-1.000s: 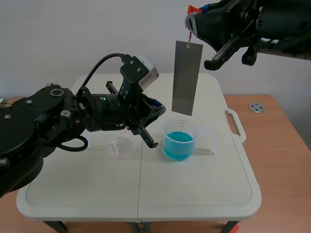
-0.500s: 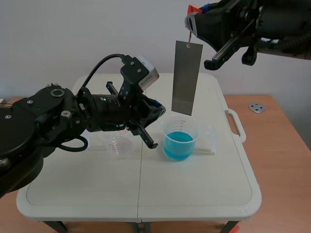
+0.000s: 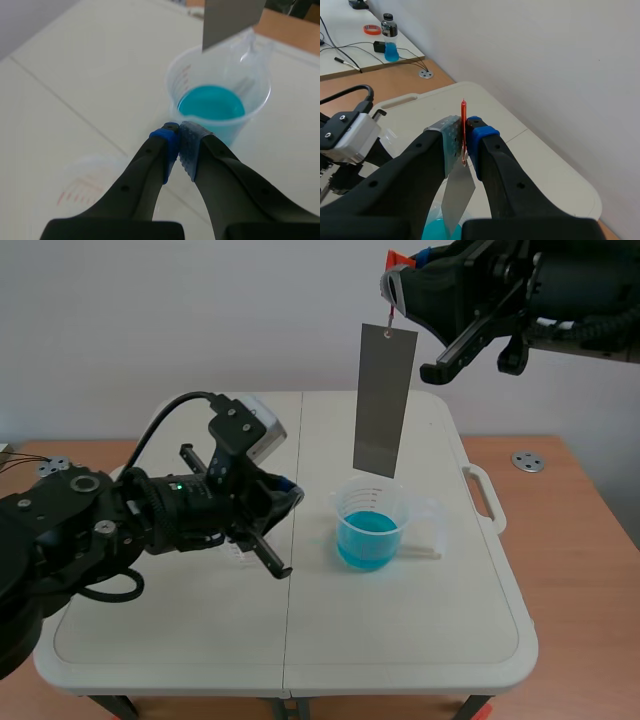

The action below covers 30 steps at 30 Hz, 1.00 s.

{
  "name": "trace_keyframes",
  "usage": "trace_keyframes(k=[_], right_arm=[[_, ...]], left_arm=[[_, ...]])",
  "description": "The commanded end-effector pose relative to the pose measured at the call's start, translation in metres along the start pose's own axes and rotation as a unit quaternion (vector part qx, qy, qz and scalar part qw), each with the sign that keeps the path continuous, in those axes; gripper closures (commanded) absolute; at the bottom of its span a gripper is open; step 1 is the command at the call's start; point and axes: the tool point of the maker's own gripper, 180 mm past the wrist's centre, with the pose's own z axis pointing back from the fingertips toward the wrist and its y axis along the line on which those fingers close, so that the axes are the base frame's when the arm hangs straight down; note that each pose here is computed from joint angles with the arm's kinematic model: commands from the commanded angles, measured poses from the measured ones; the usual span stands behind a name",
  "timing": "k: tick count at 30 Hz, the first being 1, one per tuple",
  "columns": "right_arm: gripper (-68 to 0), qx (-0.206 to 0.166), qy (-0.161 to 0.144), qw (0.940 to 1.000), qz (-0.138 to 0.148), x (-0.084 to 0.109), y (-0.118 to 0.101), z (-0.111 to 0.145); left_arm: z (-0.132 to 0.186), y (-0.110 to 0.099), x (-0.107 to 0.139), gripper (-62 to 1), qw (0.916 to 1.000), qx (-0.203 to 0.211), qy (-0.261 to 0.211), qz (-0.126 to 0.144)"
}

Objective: Hold the metal plate by the orange handle, dip it into the blue solution, take it out and point at it, then put the plate back in the beaker on the left.
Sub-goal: 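Point at the plate with the left hand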

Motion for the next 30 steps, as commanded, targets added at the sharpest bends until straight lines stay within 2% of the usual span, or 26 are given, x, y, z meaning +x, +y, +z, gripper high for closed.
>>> trace_keyframes(k=[1,8,16,23,30], right_arm=[[-1.5,0.0,-0.022,0.9997,0.01,0.014,-0.003,0.001],[-1.5,0.0,-0.022,0.9997,0.01,0.014,-0.003,0.001],[-1.5,0.0,-0.022,0.9997,0.01,0.014,-0.003,0.001],[-1.5,0.0,-0.022,0.9997,0.01,0.014,-0.003,0.001],[-1.5,0.0,-0.022,0.9997,0.01,0.014,-0.003,0.001]], left_arm=[[0.015,0.015,0.006,-1.6,0.9997,0.02,-0.013,-0.007],[0.082,0.038,-0.031,-1.6,0.9974,0.068,0.023,-0.007],[0.16,0.036,-0.084,-1.6,0.9921,0.103,0.071,0.008],[0.213,0.011,-0.128,-1.6,0.984,0.123,0.124,0.036],[0.248,-0.039,-0.163,-1.6,0.9746,0.097,0.185,0.081]])
